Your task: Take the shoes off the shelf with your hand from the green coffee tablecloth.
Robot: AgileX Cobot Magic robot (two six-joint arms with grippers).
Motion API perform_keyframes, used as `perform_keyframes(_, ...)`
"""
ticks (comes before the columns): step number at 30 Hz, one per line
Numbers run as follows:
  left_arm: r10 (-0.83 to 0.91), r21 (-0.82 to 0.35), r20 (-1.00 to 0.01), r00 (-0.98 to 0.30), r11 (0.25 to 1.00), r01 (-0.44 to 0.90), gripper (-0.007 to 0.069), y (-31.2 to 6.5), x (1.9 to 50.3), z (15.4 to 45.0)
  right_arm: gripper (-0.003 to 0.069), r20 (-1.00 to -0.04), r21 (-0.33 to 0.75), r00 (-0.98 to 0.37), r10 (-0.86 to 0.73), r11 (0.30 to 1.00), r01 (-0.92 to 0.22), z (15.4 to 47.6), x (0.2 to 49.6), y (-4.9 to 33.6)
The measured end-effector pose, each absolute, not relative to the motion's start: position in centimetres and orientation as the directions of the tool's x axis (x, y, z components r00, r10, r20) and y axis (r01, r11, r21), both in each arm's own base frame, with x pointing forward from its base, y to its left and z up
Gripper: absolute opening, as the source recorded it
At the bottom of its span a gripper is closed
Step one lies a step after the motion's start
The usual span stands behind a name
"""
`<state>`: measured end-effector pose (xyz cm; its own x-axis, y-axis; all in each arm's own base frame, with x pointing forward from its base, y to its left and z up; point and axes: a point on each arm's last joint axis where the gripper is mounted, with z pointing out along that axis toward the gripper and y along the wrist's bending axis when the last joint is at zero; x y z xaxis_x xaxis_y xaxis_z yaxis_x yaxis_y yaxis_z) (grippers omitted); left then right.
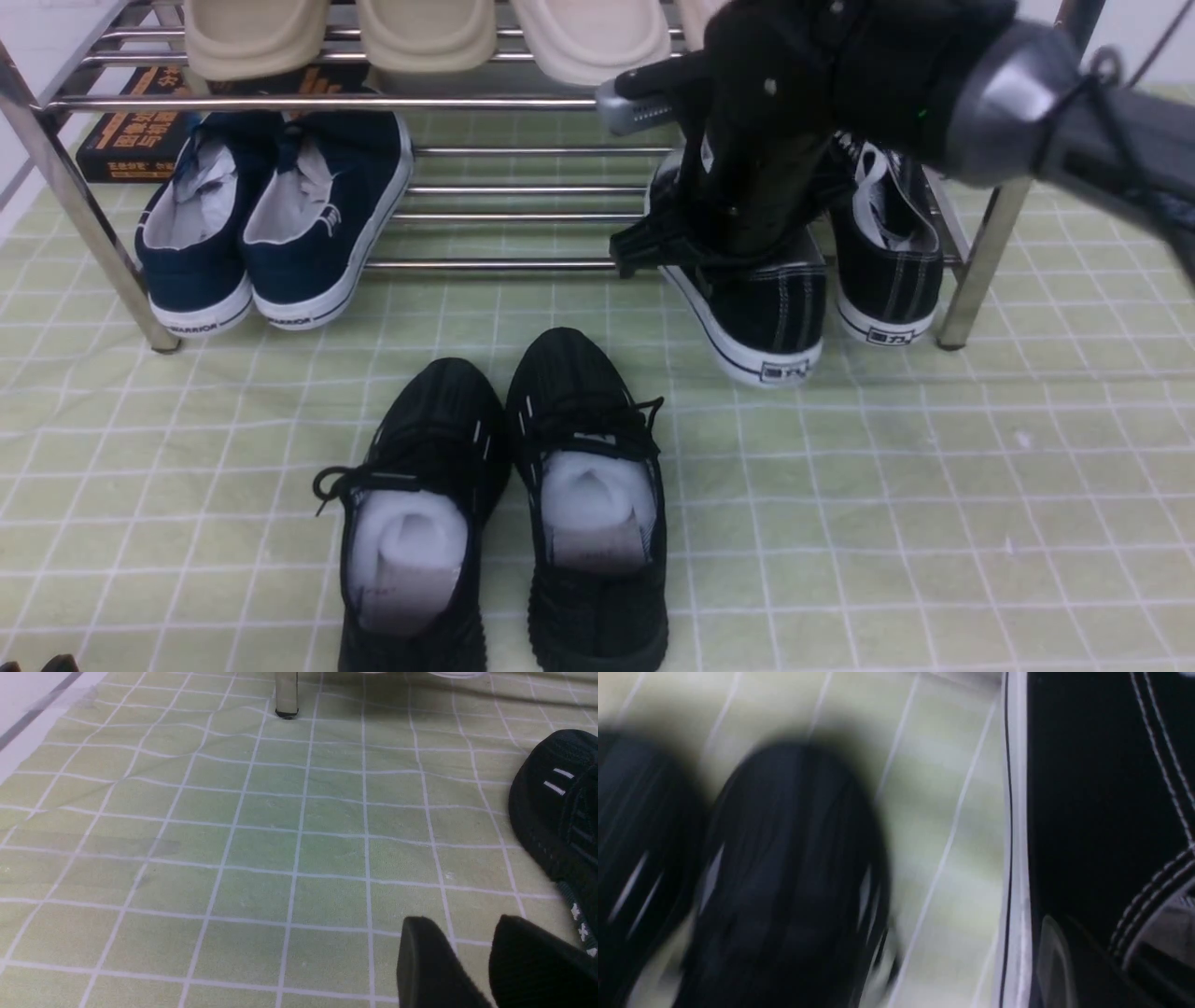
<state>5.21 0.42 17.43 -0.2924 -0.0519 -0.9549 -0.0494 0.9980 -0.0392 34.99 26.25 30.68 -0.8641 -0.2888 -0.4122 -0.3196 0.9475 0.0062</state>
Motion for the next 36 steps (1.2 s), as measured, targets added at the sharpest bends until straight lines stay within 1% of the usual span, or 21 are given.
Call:
perform_keyframes(1,-0.052,-0.039,-0.955,-0.292,0.998,-0.049,0.0239,0.4,5.2,17.4,0.0001,-0.395,0.011,-0.867,-0.303,0.942,-0.334,32.0,33.6,26.3)
perform_keyframes(2,-0.052,-0.039,-0.955,-0.292,0.998,-0.049,0.0239,0.4,5.2,17.4,0.0001,-0.395,0.014,-0.864,-0.313,0.938,-0.347,32.5,33.0,26.4)
perform_keyframes(3,-0.052,-0.039,-0.955,-0.292,0.998,-0.049,0.0238,0.4,5.2,17.4,0.0001,-0.404,0.019,-0.856,-0.322,0.933,-0.360,33.5,32.1,26.5)
perform_keyframes(4,-0.052,-0.039,-0.955,-0.292,0.998,-0.049,0.0238,0.4,5.2,17.4,0.0001,-0.405,0.021,-0.856,-0.323,0.932,-0.362,33.7,31.9,26.5)
perform_keyframes(5,-0.052,-0.039,-0.955,-0.292,0.998,-0.049,0.0238,0.4,5.2,17.4,0.0001,-0.425,0.028,-0.842,-0.332,0.925,-0.378,34.9,30.7,26.4)
perform_keyframes(9,-0.052,-0.039,-0.955,-0.292,0.998,-0.049,0.0242,0.4,5.2,17.4,0.0001,-0.433,0.031,-0.838,-0.333,0.923,-0.383,35.6,28.6,26.1)
perform_keyframes(11,-0.052,-0.039,-0.955,-0.292,0.998,-0.049,0.0242,0.4,5.2,17.4,0.0001,-0.402,0.030,-0.855,-0.328,0.929,-0.370,35.2,26.7,25.5)
perform_keyframes(12,-0.052,-0.039,-0.955,-0.292,0.998,-0.049,0.0242,0.4,5.2,17.4,0.0001,-0.398,0.030,-0.857,-0.327,0.929,-0.369,35.1,26.5,25.5)
perform_keyframes(15,-0.052,-0.039,-0.955,-0.292,0.998,-0.049,0.0242,0.4,5.2,17.4,0.0001,-0.337,0.006,-0.892,-0.301,0.947,-0.322,33.2,24.7,24.7)
perform_keyframes(16,-0.052,-0.039,-0.955,-0.292,0.998,-0.049,0.0242,0.4,5.2,17.4,0.0001,-0.308,-0.007,-0.910,-0.277,0.957,-0.289,31.9,24.4,24.4)
perform_keyframes(17,-0.052,-0.039,-0.955,-0.292,0.998,-0.049,0.0242,0.4,5.2,17.4,0.0002,-0.300,-0.011,-0.915,-0.271,0.960,-0.281,31.3,24.4,24.4)
perform_keyframes(18,-0.052,-0.039,-0.955,-0.292,0.998,-0.049,0.0242,0.4,5.2,17.4,0.0003,-0.299,-0.013,-0.924,-0.240,0.969,-0.247,30.1,24.4,24.2)
perform_keyframes(19,-0.052,-0.039,-0.955,-0.292,0.998,-0.049,0.0242,0.4,5.2,17.4,0.0003,-0.301,-0.012,-0.924,-0.235,0.970,-0.243,29.9,24.4,24.2)
perform_keyframes(20,-0.052,-0.039,-0.955,-0.292,0.998,-0.049,0.0242,0.4,5.2,17.4,0.0003,-0.311,0.009,-0.929,-0.201,0.977,-0.214,28.5,24.4,24.3)
perform_keyframes(21,-0.052,-0.039,-0.955,-0.292,0.998,-0.049,0.0242,0.4,5.2,17.4,0.0003,-0.324,0.026,-0.930,-0.176,0.981,-0.194,27.9,24.5,24.4)
perform_keyframes(23,-0.052,-0.039,-0.955,-0.292,0.998,-0.049,0.0242,0.4,5.2,17.4,0.0004,-0.356,0.067,-0.926,-0.125,0.985,-0.159,27.0,24.6,24.7)
perform_keyframes(24,-0.052,-0.039,-0.955,-0.292,0.998,-0.049,0.0242,0.4,5.2,17.4,0.0004,-0.360,0.073,-0.924,-0.127,0.984,-0.163,26.9,24.7,24.7)
perform_keyframes(26,-0.052,-0.039,-0.955,-0.292,0.998,-0.049,0.0242,0.4,5.2,17.4,0.0006,-0.395,0.088,-0.915,-0.086,0.987,-0.131,25.8,25.0,25.0)
perform_keyframes(28,-0.052,-0.039,-0.955,-0.292,0.998,-0.049,0.0242,0.4,5.2,17.4,0.0008,-0.414,0.085,-0.908,-0.065,0.990,-0.110,25.0,25.4,25.2)
perform_keyframes(32,-0.051,-0.038,-0.955,-0.292,0.998,-0.049,0.0242,0.4,5.2,17.4,0.0011,-0.411,0.051,-0.909,-0.066,0.994,-0.095,23.5,25.8,25.4)
perform_keyframes(36,-0.051,-0.038,-0.955,-0.292,0.998,-0.049,0.0242,0.4,5.2,17.4,0.0016,-0.414,0.023,-0.907,-0.081,0.995,-0.100,23.0,26.1,25.4)
